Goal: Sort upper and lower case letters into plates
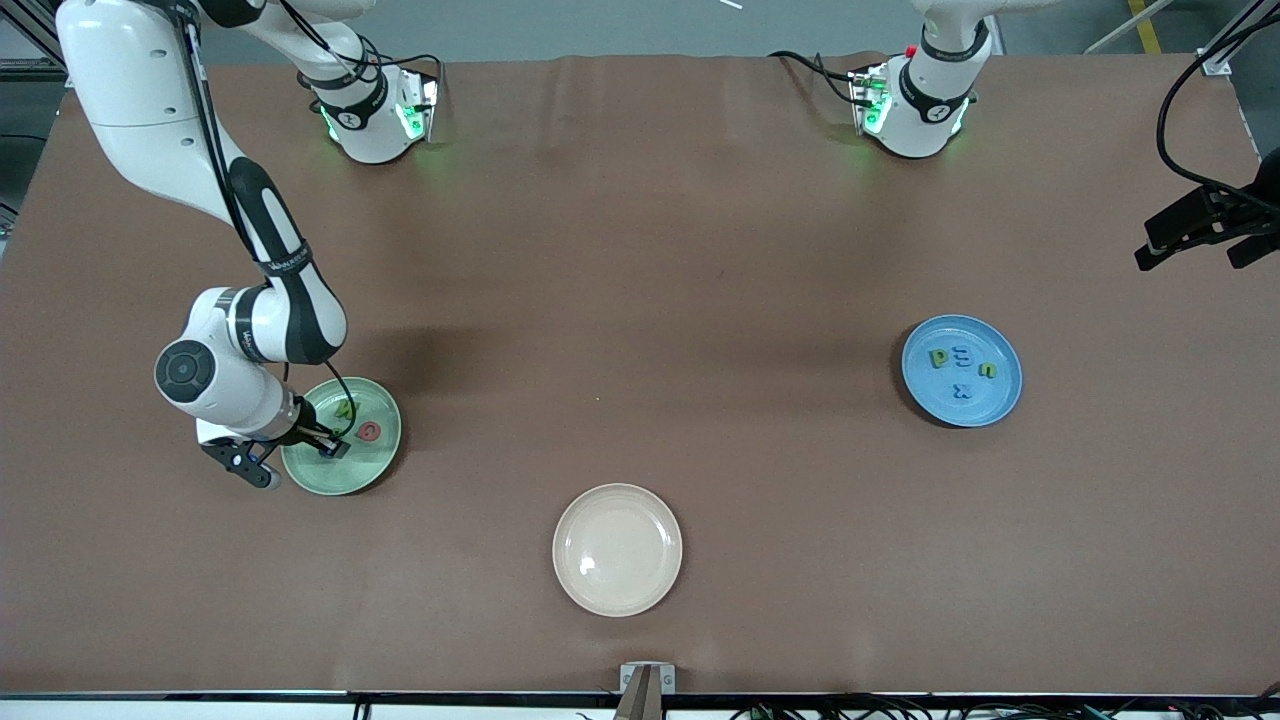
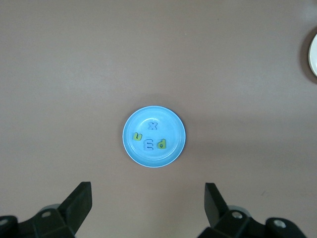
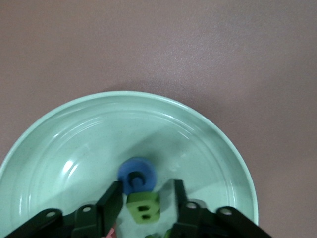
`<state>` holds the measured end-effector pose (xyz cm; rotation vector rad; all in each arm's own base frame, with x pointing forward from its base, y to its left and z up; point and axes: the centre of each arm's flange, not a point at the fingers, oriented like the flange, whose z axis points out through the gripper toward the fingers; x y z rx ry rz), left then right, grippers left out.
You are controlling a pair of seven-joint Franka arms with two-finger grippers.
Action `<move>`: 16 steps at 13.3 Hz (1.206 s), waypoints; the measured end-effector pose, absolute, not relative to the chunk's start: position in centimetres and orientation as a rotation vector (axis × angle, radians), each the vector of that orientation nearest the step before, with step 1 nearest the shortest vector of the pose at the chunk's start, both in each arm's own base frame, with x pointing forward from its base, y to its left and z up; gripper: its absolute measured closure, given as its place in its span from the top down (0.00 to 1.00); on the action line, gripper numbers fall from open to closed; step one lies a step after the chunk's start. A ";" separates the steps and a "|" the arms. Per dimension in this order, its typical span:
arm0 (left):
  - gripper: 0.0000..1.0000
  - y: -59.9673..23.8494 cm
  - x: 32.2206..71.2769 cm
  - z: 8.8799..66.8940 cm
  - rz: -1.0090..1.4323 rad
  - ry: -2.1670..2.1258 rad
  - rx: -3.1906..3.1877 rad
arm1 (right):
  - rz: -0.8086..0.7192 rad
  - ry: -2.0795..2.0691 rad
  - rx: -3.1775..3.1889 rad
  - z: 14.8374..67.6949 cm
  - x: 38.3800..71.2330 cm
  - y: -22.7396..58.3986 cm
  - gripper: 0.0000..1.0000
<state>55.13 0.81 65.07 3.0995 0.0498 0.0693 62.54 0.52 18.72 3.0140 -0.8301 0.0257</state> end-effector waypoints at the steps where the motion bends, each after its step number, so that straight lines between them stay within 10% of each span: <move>1: 1.00 0.8 55.1 65.1 0.069 0.050 3.100 | 0.026 -0.828 3.015 18.7 62.5 0.5 0.70; 4: 1.00 0.8 55.1 65.1 0.069 0.050 3.100 | 0.041 -0.805 3.024 19.1 62.9 0.6 0.99; 16: 1.00 0.8 55.1 65.1 0.069 0.050 3.100 | -0.035 -0.621 3.061 22.0 64.8 -1.1 1.00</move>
